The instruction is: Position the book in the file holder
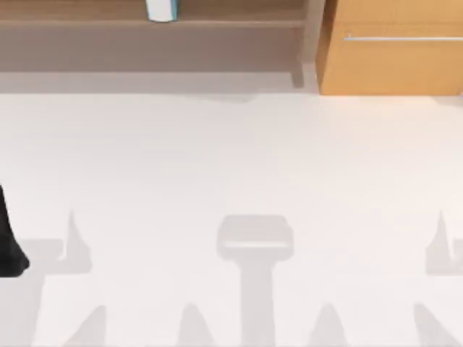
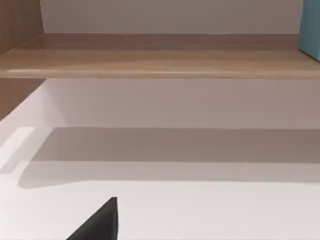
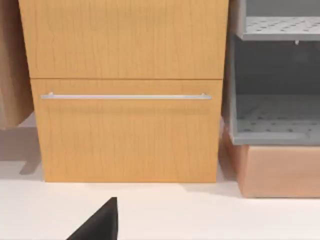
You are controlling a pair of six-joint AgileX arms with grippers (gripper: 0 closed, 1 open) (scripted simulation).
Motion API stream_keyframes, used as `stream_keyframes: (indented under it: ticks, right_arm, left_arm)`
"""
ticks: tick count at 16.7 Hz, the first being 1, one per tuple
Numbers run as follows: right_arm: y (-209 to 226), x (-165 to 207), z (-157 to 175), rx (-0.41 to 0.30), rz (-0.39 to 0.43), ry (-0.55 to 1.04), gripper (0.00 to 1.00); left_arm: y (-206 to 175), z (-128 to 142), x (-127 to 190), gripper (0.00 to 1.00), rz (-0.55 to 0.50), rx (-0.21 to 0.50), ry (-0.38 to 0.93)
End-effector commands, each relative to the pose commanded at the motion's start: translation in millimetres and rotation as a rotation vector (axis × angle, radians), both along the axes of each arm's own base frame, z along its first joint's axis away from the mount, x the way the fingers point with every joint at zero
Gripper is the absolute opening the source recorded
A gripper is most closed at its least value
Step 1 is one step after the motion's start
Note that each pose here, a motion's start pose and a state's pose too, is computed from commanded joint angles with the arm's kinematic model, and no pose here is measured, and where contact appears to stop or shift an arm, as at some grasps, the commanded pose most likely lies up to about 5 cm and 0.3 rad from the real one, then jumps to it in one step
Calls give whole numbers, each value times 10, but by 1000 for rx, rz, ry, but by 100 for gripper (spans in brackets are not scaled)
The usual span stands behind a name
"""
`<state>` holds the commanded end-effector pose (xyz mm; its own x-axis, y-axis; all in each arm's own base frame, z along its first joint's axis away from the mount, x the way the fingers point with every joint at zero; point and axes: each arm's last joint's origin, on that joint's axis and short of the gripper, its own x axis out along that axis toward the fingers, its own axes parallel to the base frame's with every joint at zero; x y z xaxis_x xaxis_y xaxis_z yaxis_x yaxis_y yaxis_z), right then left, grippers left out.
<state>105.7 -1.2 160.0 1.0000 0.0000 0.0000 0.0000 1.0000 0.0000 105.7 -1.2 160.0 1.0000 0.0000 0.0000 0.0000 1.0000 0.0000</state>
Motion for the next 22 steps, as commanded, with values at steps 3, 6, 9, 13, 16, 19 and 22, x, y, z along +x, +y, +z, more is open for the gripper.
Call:
stream_keyframes:
  ticks: [3,6,9,13,16,19,22]
  right_arm:
    - [2,0,19,-1,0,0,100]
    - [25,10,207,-9,-2,-3,100]
    - [78,71,580,-23,-3,-9,100]
    - [237,338,1257,-41,1,-19,100]
    - [493,735,1766,-51,7,-24,100]
    - [929,1276,2138,-58,14,-22,100]
    - [1557,1864,2279,-62,21,-16,100]
  left_arm:
    - [0,0,0,100,0,0,0]
    - [0,0,0,100,0,0,0]
    - [0,0,0,100,0,0,0]
    - [0,0,0,100,0,0,0]
    - [0,0,0,100,0,0,0]
    - [0,0,0,100,0,0,0]
    - [0,0,0,100,0,0,0]
